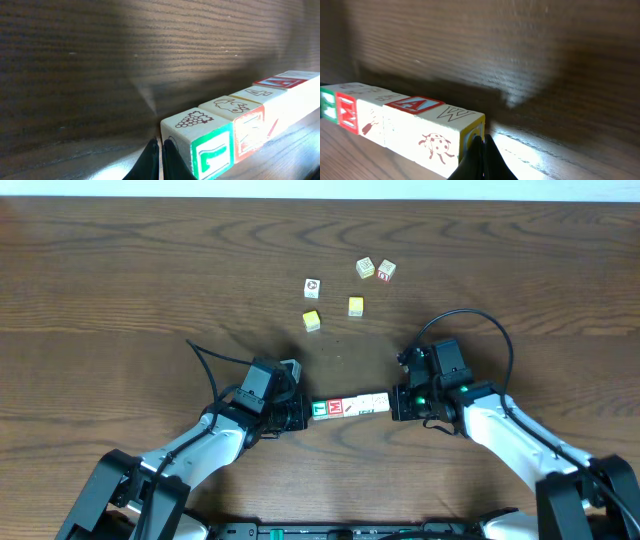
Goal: Lift 5 blocks
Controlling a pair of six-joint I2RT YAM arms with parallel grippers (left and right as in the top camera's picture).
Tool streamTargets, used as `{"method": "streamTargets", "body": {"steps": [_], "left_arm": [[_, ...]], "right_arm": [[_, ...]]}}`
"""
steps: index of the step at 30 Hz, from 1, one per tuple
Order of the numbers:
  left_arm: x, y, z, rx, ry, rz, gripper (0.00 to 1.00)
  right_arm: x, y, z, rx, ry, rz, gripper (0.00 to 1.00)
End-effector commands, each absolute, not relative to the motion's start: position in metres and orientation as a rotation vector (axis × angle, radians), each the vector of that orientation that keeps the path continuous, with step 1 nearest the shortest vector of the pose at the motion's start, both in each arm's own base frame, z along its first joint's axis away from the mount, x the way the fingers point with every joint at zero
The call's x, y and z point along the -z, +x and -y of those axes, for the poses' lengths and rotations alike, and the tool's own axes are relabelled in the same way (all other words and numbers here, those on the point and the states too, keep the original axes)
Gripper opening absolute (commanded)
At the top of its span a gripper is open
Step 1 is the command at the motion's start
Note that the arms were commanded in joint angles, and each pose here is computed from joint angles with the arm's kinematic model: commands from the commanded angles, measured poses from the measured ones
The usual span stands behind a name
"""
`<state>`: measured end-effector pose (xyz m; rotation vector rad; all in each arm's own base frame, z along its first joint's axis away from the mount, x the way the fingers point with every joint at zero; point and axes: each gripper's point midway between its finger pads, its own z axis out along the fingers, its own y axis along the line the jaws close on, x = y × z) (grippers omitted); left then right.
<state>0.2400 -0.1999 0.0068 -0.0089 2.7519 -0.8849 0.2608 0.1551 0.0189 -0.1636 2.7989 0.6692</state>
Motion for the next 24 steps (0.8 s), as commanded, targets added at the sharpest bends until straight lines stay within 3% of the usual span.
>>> {"method": "streamTargets", "body": {"steps": [1,24], "left_arm": [[-0.043,0.245,0.235,1.117,0.111,-2.67,0.07],[-0.058,0.248,0.236,1.13,0.133,-2.619,0.07]], "right_arm": [[-0.048,0.244,-0.195,-0.949,-0.295,-2.731,0.01],[-0.047,0.24,-0.194,-0.947,-0.289,-2.753,0.01]]}}
